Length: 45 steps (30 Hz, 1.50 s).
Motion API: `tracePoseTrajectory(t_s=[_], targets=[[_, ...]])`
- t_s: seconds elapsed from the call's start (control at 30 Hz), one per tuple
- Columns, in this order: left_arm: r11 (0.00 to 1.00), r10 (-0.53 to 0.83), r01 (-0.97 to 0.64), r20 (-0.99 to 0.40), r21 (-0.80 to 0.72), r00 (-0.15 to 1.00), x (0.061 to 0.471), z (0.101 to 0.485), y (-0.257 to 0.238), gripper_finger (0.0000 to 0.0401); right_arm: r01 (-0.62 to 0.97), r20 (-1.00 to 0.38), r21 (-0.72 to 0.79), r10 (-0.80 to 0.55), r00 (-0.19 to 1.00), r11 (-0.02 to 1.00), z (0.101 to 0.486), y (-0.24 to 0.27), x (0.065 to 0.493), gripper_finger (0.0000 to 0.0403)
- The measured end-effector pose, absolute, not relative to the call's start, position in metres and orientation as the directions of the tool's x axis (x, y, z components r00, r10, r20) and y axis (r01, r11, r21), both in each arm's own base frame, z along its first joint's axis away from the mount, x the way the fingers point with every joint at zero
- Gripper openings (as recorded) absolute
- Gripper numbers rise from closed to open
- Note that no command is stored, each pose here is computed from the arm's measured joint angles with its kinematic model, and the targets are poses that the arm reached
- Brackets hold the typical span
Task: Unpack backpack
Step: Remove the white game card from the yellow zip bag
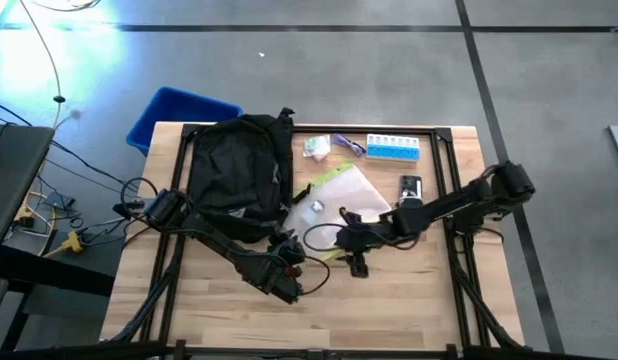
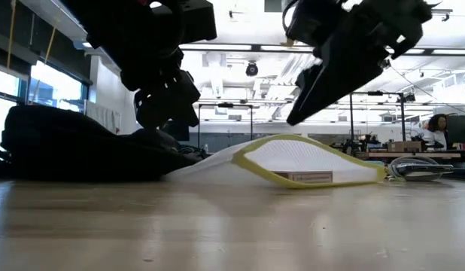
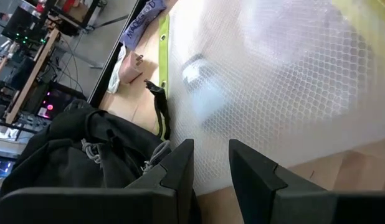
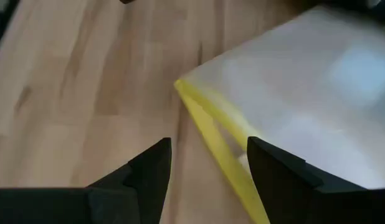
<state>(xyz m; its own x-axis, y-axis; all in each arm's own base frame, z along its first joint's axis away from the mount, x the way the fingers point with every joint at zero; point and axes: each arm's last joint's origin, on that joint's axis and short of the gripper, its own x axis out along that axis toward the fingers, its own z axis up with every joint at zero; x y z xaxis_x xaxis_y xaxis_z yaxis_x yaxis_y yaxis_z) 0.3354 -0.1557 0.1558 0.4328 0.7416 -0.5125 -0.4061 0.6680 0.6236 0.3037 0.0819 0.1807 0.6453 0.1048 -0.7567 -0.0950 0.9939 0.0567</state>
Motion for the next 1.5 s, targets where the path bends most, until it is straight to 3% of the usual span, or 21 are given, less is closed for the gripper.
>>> tracePoseTrajectory(t_s=[0.13, 0.43, 0.8, 1.1, 1.27, 1.5], targets=[[0.669, 0.741, -0.406, -0.514, 0.623, 0.432, 0.335, 0.156, -0.156, 0.0083, -0.114, -0.77, 0.011, 0.081, 0.633, 0.993, 0.18, 0.072, 0.304, 0.0195], [0.671, 0.739, -0.403, -0.518, 0.622, 0.432, 0.335, 0.156, -0.156, 0.0083, -0.138, -0.878, -0.001, 0.065, 0.474, 0.99, 0.139, 0.065, 0.307, 0.0195], [0.672, 0.738, -0.402, -0.518, 0.623, 0.432, 0.335, 0.156, -0.156, 0.0083, -0.18, -0.879, 0.15, 0.214, 0.426, 0.972, 0.155, 0.105, 0.295, 0.0195], [0.675, 0.735, -0.399, -0.521, 0.621, 0.433, 0.335, 0.155, -0.157, 0.0083, -0.315, -0.804, 0.19, 0.332, 0.494, 0.93, 0.175, 0.158, 0.291, 0.0195], [0.675, 0.735, -0.399, -0.522, 0.62, 0.433, 0.335, 0.155, -0.157, 0.0083, -0.336, -0.805, 0.063, 0.247, 0.539, 0.94, 0.159, 0.175, 0.291, 0.0195], [0.677, 0.734, -0.401, -0.524, 0.617, 0.433, 0.335, 0.155, -0.157, 0.0083, -0.253, -0.787, -0.116, 0.066, 0.613, 0.96, 0.123, 0.159, 0.316, 0.0195]])
